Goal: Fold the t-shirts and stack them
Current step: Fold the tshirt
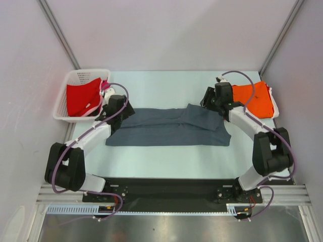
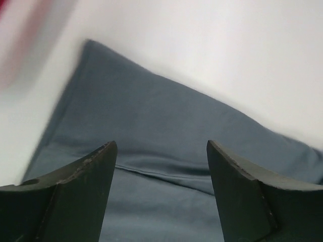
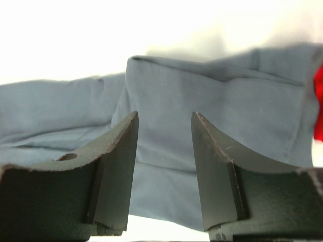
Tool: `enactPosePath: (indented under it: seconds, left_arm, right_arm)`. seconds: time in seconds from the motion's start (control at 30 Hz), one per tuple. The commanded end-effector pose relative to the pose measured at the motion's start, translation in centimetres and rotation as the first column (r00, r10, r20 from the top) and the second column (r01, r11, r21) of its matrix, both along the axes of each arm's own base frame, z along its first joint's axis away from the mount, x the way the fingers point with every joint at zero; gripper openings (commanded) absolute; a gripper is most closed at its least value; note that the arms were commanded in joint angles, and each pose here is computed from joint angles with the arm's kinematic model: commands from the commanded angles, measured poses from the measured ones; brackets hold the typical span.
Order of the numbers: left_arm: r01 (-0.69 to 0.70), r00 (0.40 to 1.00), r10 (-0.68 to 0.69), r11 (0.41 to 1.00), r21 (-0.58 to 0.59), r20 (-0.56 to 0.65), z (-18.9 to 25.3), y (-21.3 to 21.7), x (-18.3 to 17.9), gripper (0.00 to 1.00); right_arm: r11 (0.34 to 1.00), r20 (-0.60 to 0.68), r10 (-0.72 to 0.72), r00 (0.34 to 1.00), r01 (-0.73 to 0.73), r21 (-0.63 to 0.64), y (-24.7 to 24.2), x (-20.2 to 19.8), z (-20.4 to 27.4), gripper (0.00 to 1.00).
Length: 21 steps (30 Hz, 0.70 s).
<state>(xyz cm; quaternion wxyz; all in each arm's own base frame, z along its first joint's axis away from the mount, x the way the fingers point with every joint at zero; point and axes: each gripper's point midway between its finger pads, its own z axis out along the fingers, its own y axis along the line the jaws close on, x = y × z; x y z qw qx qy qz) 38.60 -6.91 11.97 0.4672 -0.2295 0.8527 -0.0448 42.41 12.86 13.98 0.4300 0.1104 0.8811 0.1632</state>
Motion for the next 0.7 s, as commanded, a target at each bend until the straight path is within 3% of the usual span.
enactPosePath:
  seconds: [0.0,0.23,0.27,0.33,0.37,0.47,0.67]
  left_arm:
    - [0.209,0.974,-0.203,0.977,-0.051,0.097,3.4,-4.9,2.3,0.78]
    - [0.566,0.813,-0.525,0.814,-0.129,0.252,6.2,-15.0,4.2,0.89]
    - [0.607,0.789,-0.571,0.781,-0.148,0.226,4.7,-16.8,4.2,0.91]
    - [0.657,0.747,-0.609,0.738,-0.154,0.267,5.8,-19.2,5.1,0.92]
    - [0.681,0.729,-0.64,0.712,-0.172,0.241,3.9,-20.8,5.3,0.92]
    - [0.76,0.649,-0.706,0.617,-0.202,0.285,4.0,-25.3,6.2,0.9]
    - [0.822,0.569,-0.759,0.533,-0.2,0.316,2.8,-31.1,7.6,0.85]
  right_arm:
    - [0.995,-0.024,0.011,1.0,-0.014,-0.102,0.7,1.8,-0.6,0.51]
    - [0.987,-0.078,-0.059,0.995,0.046,-0.153,-0.8,2.8,-2.5,0.5]
    - [0.988,-0.077,-0.066,0.995,0.054,-0.148,-1.1,2.7,-2.5,0.5]
    - [0.987,-0.087,-0.084,0.993,0.071,-0.143,-2.3,2.4,-3.1,0.51]
    - [0.988,-0.079,-0.095,0.992,0.084,-0.133,-2.6,2.3,-2.8,0.51]
    - [0.99,-0.076,-0.121,0.99,0.115,-0.085,-3.7,1.6,-2.8,0.51]
    - [0.987,-0.019,-0.161,0.987,0.162,0.0,-5.1,-0.6,-2.7,0.5]
